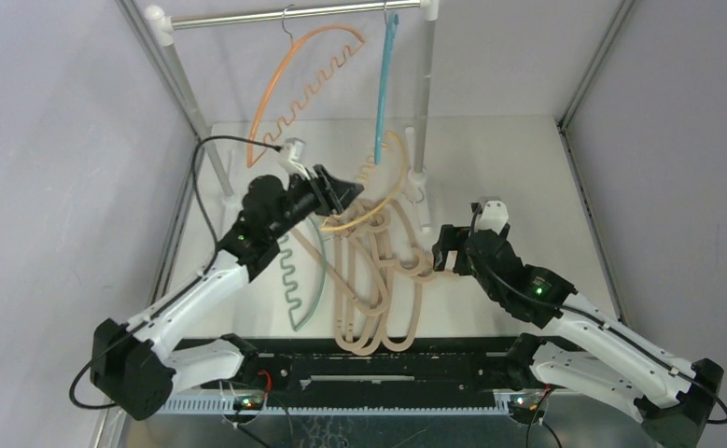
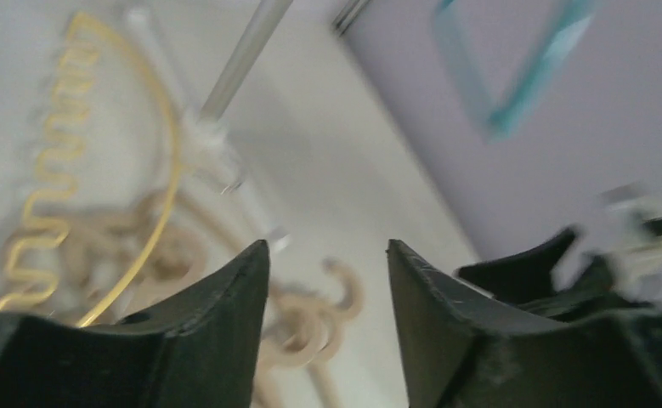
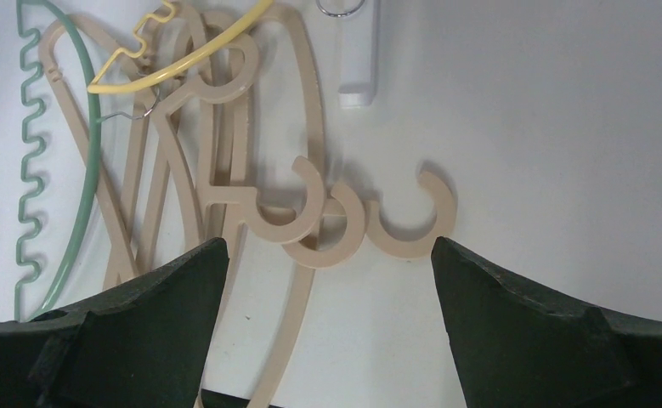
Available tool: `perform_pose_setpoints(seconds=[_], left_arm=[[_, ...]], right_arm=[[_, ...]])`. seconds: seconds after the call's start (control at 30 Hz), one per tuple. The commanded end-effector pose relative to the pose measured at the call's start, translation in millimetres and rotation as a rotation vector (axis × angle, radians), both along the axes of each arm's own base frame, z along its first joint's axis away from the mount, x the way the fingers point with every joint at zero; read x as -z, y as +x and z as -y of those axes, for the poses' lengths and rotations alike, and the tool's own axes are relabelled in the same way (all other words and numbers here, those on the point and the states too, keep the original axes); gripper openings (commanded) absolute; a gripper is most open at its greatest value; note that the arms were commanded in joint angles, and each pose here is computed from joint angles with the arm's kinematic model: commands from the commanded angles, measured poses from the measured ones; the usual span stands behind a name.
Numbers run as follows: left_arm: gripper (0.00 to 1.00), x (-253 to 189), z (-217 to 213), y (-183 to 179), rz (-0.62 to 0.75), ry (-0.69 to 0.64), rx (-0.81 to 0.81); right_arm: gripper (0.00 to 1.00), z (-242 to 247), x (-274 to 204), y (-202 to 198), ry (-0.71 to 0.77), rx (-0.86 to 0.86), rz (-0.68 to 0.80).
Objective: Organize the hangers
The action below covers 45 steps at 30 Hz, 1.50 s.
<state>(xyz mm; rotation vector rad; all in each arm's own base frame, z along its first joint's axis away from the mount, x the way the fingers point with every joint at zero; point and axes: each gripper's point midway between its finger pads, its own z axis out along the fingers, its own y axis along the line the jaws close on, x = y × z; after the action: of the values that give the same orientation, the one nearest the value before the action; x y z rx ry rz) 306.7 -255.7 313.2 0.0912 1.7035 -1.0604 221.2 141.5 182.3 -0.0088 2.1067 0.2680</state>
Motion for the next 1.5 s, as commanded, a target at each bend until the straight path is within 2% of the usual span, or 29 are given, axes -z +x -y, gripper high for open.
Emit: perform_pose_setpoints(seconds=[0.0, 0.2, 0.37, 0.6, 0.77, 0.9, 1.03, 1.13, 1.27, 1.47], left_arm=[[0.56, 87, 0, 3, -0.104, 0.242, -0.022], [0.46, 146, 14, 2, -0.156, 0.543, -0.066], [0.42, 174, 16, 6, -0.166, 0.719, -0.094], [0.44, 189, 14, 34, -0.130, 0.873, -0.190], [0.44, 205, 20, 50, -0.110, 0.984, -0.174], [0.39, 216, 23, 55, -0.085, 1.034, -0.155], [0.45, 219, 26, 62, -0.071, 1.062, -0.151], [0.56, 223, 27, 66, -0.069, 1.080, -0.157], [0.65, 231, 28, 69, -0.073, 1.092, -0.159], [0.68, 240, 25, 74, -0.090, 1.104, -0.164]], right_arm=[[0.98, -5, -27, 7, 0.082, 0.019, 0.056], [0.98, -7, -28, 7, 0.079, 0.010, 0.055], [0.98, -3, -28, 7, 0.068, 0.018, 0.059], [0.98, -3, -22, 7, 0.062, 0.014, 0.046], [0.98, -1, -21, 8, 0.049, 0.018, 0.043], [0.99, 2, -19, 9, 0.051, 0.024, 0.040], [0.99, 0, -16, 11, 0.059, 0.018, 0.031], [0.99, -1, -14, 11, 0.056, 0.015, 0.022], [0.99, -1, -10, 10, 0.051, 0.011, 0.015], [0.99, 0, -7, 10, 0.049, 0.011, 0.008]])
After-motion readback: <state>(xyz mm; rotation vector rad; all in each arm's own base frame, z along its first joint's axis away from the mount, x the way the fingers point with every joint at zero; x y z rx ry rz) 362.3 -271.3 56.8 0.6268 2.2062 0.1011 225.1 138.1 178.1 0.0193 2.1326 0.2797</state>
